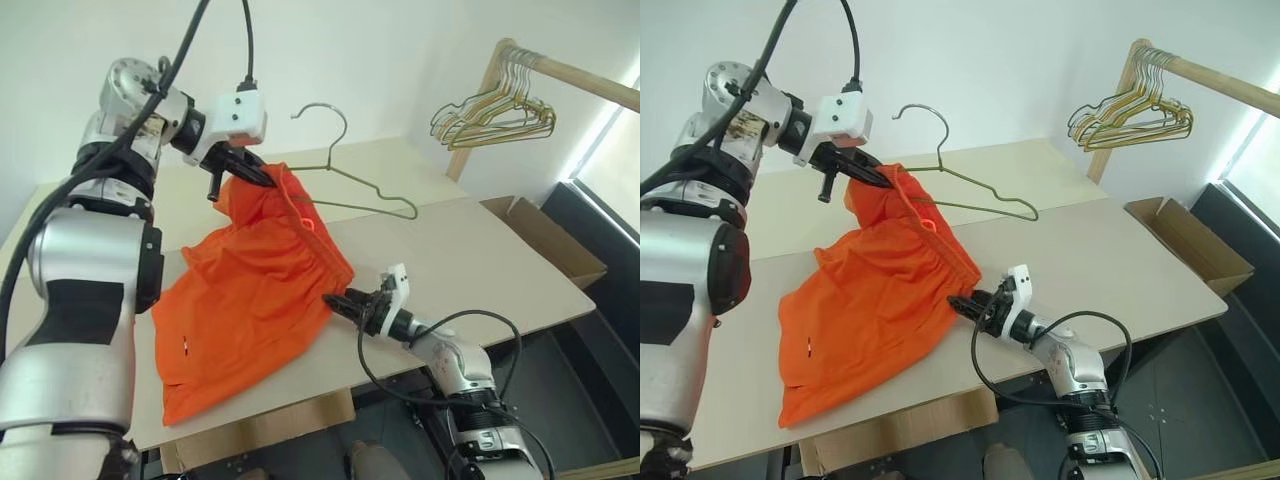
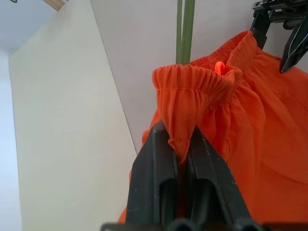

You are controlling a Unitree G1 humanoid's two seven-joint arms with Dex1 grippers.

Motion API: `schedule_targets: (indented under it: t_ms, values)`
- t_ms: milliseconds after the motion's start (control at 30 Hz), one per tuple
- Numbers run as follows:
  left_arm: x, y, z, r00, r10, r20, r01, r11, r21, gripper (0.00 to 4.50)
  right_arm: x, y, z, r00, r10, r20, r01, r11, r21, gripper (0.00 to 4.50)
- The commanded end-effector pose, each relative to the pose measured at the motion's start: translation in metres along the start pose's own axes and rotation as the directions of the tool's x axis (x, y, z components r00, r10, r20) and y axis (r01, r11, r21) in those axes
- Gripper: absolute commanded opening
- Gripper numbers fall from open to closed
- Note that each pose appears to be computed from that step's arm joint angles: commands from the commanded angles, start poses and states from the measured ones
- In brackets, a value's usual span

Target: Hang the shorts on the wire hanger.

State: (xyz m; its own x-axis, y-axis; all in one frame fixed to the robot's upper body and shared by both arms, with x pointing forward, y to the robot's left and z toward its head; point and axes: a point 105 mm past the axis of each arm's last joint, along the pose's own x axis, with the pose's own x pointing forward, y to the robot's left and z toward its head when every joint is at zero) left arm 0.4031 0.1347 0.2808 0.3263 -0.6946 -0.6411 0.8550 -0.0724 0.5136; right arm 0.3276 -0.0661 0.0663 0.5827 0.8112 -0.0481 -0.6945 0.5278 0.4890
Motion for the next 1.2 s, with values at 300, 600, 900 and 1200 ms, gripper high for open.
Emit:
schedule_targets:
  t_ms: [300, 600, 900, 1200]
  values:
    - [-0.01, 0.009, 0.014, 0.997, 0.056, 0.056, -0.058, 0.998, 0.036, 0.0, -0.003, -0.003, 0.007, 1.0, -0.013, 0.021, 0.014, 1.0, -0.024, 0.02]
    - [-0.021, 0.0, 0.003, 0.998, 0.022, 0.058, -0.023, 0.999, 0.027, 0.0, -0.039, -0.03, 0.037, 0.992, -0.108, 0.069, 0.115, 0.988, -0.099, 0.02]
    - [-0.037, -0.009, -0.022, 0.999, 0.039, -0.002, -0.039, 0.999, -0.003, 0.0, -0.094, -0.055, 0.074, 0.987, -0.156, 0.048, 0.159, 0.986, -0.054, 0.02]
    - [-0.04, -0.021, -0.039, 0.999, 0.03, 0.019, -0.028, 0.998, -0.063, 0.0, -0.099, -0.07, 0.079, 0.983, -0.183, -0.021, 0.184, 0.983, 0.009, 0.02]
